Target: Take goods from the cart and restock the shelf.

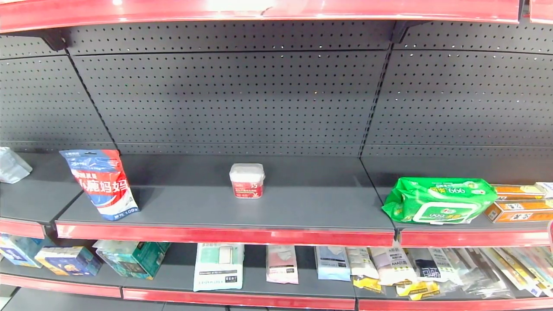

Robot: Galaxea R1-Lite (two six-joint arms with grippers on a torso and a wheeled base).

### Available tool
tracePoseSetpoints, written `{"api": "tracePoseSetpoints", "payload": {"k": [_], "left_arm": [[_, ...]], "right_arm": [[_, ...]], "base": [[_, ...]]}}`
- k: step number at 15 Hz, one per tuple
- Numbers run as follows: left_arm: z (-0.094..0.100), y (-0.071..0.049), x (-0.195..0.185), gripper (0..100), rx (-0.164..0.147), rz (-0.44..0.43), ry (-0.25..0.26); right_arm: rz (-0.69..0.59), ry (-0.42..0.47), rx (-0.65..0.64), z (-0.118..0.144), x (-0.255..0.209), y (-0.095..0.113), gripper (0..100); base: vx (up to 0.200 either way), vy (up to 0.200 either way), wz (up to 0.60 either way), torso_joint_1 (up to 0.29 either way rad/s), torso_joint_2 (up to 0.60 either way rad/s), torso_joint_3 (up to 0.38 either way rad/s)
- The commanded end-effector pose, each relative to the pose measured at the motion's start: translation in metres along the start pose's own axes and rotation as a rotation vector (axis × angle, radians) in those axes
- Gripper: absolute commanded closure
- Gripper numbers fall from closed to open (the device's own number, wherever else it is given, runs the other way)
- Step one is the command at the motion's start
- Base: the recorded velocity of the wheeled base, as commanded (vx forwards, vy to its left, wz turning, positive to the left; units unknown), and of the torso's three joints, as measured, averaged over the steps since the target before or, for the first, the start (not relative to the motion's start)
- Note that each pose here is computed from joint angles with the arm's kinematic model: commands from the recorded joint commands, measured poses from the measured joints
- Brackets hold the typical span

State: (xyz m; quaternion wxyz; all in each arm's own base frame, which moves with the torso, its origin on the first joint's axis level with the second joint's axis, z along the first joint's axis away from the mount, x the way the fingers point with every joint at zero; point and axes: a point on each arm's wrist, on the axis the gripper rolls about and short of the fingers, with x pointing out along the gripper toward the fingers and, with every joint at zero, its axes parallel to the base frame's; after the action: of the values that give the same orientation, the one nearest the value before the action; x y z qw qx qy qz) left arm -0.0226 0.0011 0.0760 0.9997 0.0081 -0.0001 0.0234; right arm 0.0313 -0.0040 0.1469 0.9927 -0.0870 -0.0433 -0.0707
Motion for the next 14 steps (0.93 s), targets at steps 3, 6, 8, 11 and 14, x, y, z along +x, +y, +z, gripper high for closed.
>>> {"api": "tracePoseSetpoints", "payload": {"k": [3,6,8,11,14], "left_arm": [[0.001,0.0,0.003,0,0.032,-0.027,0.041],[0.002,-0.001,0.005,0,0.075,-0.087,0.054],[0.002,-0.001,0.005,0,0.07,-0.085,0.058],[0.002,-0.001,0.005,0,0.072,-0.09,0.053],[0.001,-0.001,0.002,0,0.069,-0.071,0.023]], "right_arm": [[-0.006,-0.061,-0.001,-0.011,-0.019,0.001,100],[0.013,-0.035,0.006,-0.024,-0.039,0.003,100],[0.014,-0.008,0.003,-0.027,-0.055,0.003,100],[0.014,-0.002,0.004,-0.022,-0.058,0.002,100],[0.009,-0.001,0.009,-0.022,-0.058,0.002,100]], "base": [[0.0,0.0,0.0,0.0,0.0,0.0],[0.0,0.0,0.0,0.0,0.0,0.0],[0.0,0.0,0.0,0.0,0.0,0.0],[0.0,0.0,0.0,0.0,0.0,0.0],[0.0,0.0,0.0,0.0,0.0,0.0]]}}
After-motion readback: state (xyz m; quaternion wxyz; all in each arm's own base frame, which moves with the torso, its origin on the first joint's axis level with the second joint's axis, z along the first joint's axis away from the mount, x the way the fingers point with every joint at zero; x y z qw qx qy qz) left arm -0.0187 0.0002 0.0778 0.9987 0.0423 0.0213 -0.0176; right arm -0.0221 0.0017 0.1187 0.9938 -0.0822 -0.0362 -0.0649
